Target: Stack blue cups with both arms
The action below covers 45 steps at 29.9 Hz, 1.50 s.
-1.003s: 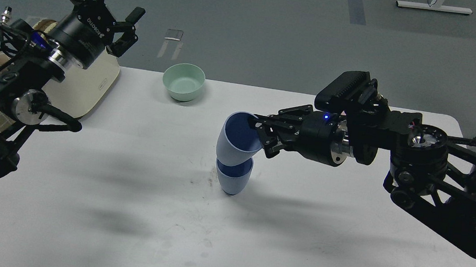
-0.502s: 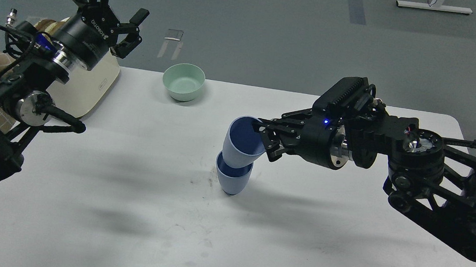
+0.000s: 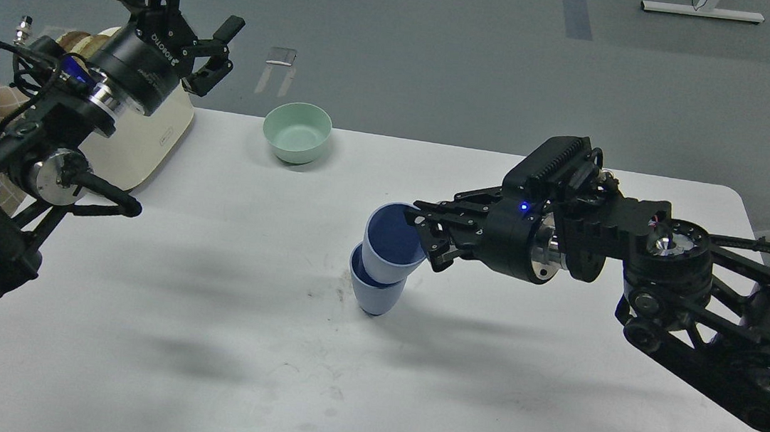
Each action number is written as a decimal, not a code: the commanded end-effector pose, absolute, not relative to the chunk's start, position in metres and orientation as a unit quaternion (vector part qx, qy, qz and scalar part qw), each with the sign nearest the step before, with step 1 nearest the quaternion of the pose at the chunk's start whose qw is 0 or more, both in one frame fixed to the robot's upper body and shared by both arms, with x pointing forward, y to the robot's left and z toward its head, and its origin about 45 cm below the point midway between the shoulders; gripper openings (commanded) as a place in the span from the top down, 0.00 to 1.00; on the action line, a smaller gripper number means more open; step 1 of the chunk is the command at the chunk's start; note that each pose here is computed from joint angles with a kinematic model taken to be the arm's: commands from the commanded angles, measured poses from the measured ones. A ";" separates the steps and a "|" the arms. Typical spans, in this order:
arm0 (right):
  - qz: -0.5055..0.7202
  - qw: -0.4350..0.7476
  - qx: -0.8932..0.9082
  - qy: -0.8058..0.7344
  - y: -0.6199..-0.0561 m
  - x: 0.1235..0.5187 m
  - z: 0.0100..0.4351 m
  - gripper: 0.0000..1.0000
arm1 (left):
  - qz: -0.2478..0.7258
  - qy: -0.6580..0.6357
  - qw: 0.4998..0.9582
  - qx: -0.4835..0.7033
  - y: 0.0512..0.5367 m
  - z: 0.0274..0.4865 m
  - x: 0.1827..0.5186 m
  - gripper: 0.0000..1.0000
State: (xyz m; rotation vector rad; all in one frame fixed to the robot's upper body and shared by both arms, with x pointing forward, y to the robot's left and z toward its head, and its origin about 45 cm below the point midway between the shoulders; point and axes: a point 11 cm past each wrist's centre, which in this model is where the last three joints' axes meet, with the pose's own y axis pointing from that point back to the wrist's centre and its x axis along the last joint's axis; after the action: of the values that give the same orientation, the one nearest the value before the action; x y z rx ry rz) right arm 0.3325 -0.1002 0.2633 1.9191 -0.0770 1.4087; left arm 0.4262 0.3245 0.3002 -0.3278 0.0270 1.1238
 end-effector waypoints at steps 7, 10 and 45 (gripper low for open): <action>0.544 0.363 0.755 -0.046 -0.102 0.335 0.268 0.43 | 0.531 0.013 0.833 -0.154 0.325 0.300 0.426 0.02; 0.546 0.338 0.762 -0.082 -0.098 0.344 0.291 0.00 | 0.531 0.012 0.833 -0.154 0.325 0.301 0.426 0.02; 0.005 -0.147 0.761 -0.632 -0.429 0.430 0.341 0.00 | 0.565 0.083 0.793 -0.214 0.360 0.303 0.435 0.02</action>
State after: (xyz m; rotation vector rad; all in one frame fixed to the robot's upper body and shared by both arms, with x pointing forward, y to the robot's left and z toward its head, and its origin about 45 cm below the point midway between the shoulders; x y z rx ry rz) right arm 0.4347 -0.4187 0.3548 2.5562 -2.0915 0.2007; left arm 0.4342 0.3581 0.3059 -0.4598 0.1702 1.2034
